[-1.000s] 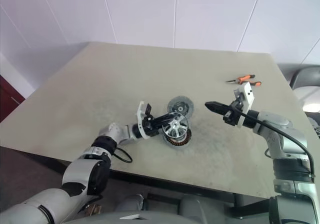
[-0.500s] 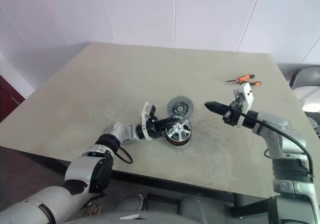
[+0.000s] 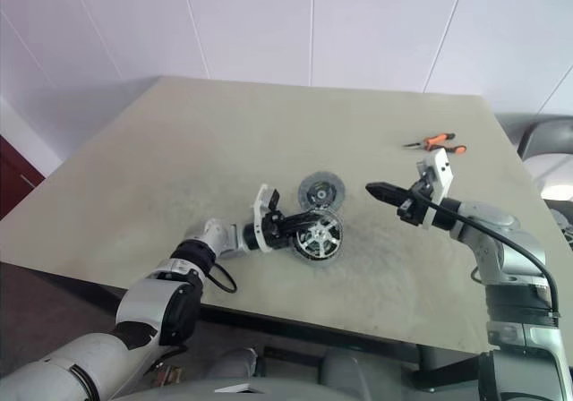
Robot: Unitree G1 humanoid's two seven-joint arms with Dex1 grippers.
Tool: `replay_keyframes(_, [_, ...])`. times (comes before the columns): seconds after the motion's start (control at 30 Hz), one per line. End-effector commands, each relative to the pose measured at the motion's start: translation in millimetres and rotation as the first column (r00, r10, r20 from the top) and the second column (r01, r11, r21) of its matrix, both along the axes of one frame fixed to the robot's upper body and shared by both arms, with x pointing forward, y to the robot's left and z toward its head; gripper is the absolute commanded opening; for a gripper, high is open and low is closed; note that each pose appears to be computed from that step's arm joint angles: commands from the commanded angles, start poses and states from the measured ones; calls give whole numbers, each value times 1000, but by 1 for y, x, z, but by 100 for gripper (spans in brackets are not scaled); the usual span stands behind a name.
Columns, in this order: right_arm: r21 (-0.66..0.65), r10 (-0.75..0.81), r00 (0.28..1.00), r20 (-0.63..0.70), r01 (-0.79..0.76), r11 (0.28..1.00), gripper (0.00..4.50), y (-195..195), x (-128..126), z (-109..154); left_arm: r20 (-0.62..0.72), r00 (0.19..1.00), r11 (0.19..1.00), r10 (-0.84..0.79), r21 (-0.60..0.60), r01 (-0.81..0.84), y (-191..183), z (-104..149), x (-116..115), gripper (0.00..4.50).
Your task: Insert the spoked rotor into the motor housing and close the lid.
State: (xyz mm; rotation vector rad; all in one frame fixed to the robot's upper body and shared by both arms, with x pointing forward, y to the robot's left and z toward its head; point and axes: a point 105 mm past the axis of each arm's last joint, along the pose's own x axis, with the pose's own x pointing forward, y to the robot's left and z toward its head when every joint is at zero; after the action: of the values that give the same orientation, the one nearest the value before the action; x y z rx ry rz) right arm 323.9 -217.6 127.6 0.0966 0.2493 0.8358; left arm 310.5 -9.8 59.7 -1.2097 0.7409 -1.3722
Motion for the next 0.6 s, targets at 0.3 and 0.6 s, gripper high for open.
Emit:
replay_keyframes(0.3, [-2, 9, 999, 51, -9, 1000, 0, 5, 5, 10, 256, 966, 986, -18, 167, -26, 12, 12, 16, 262])
replay_keyframes(0.6, [-4, 23, 999, 49, -23, 1000, 0, 9, 7, 9, 688, 719, 938, -99, 305, -163, 3, 50, 21, 262])
